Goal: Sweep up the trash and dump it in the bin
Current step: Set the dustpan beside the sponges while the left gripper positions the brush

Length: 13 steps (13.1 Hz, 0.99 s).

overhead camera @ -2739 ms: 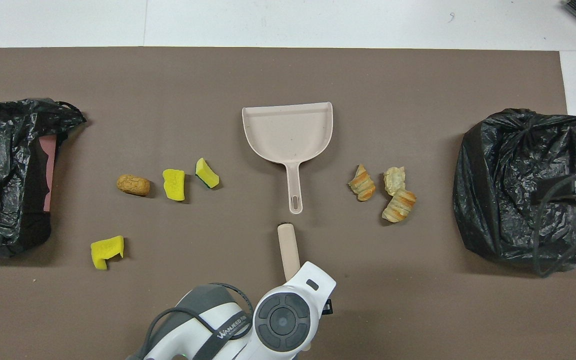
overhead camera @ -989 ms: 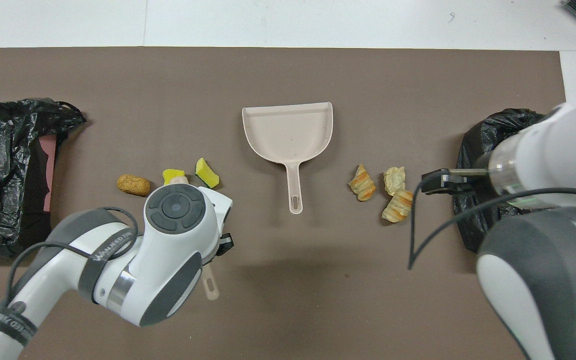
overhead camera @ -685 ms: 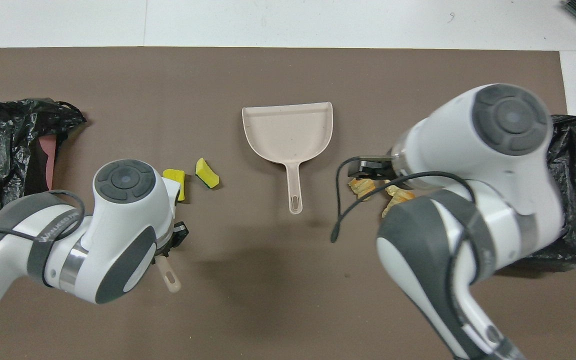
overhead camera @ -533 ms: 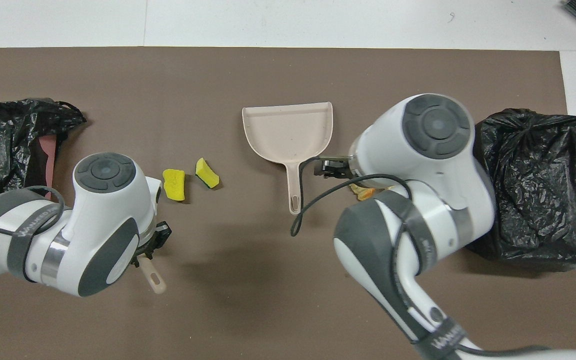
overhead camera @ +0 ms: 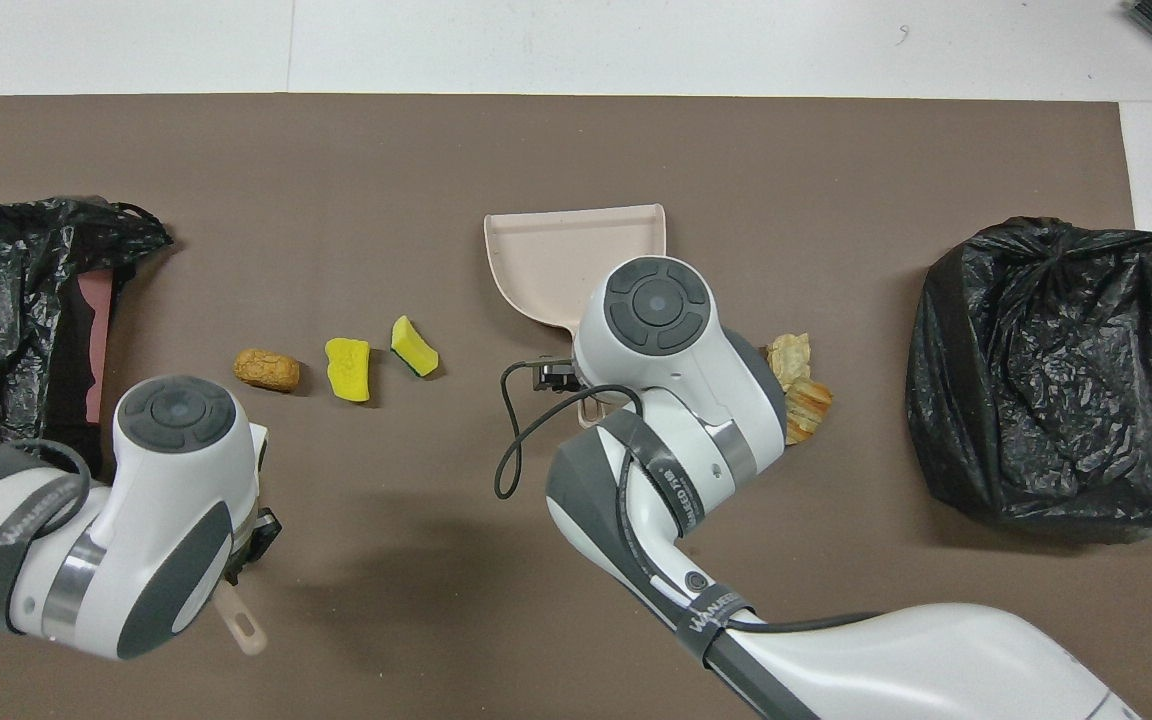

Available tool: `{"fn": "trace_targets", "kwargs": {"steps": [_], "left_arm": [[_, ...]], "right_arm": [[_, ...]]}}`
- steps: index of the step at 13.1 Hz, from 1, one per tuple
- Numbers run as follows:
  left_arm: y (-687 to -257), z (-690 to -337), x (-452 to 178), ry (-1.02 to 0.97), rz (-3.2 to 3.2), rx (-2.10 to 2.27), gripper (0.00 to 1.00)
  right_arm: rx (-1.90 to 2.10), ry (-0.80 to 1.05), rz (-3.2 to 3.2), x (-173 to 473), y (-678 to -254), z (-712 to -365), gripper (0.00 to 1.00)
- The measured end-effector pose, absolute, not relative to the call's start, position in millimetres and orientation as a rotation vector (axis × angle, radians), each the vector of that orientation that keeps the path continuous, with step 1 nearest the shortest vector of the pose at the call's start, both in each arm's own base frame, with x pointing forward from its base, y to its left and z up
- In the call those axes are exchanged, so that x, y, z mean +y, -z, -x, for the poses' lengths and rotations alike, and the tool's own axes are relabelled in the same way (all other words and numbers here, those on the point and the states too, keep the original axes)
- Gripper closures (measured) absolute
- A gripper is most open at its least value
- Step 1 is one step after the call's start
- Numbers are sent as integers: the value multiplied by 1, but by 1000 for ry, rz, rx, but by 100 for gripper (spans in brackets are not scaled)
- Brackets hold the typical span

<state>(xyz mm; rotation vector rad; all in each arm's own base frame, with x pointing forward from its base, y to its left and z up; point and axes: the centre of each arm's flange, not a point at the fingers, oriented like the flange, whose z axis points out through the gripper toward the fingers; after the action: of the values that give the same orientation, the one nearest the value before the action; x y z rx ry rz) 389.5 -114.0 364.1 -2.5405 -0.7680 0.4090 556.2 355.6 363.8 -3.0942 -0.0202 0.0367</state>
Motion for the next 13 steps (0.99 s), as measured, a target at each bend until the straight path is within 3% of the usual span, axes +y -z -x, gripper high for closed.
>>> {"fn": "trace_targets", "kwargs": {"steps": [2,4,6,8,13], "left_arm": [[-345,-358,-102,-374,2593,-726,74],[-340,-350,-95,-360,2674,-683,74],[-342,-357,-101,-343,2795,-640,74],[-343,-369,-110,-332,2912,-566,74],[-345,-414,-152,-358,3089,-424,74]], "right_arm": [[-41,-29,3101,360,-355,-555,0],[-38,-25,3101,358,-353,-557,21],[-36,-23,3101,358,-354,-557,48],[-49,-15,3105,357,-354,-558,68],[-526,52,3070,323,-376,-578,68]]}}
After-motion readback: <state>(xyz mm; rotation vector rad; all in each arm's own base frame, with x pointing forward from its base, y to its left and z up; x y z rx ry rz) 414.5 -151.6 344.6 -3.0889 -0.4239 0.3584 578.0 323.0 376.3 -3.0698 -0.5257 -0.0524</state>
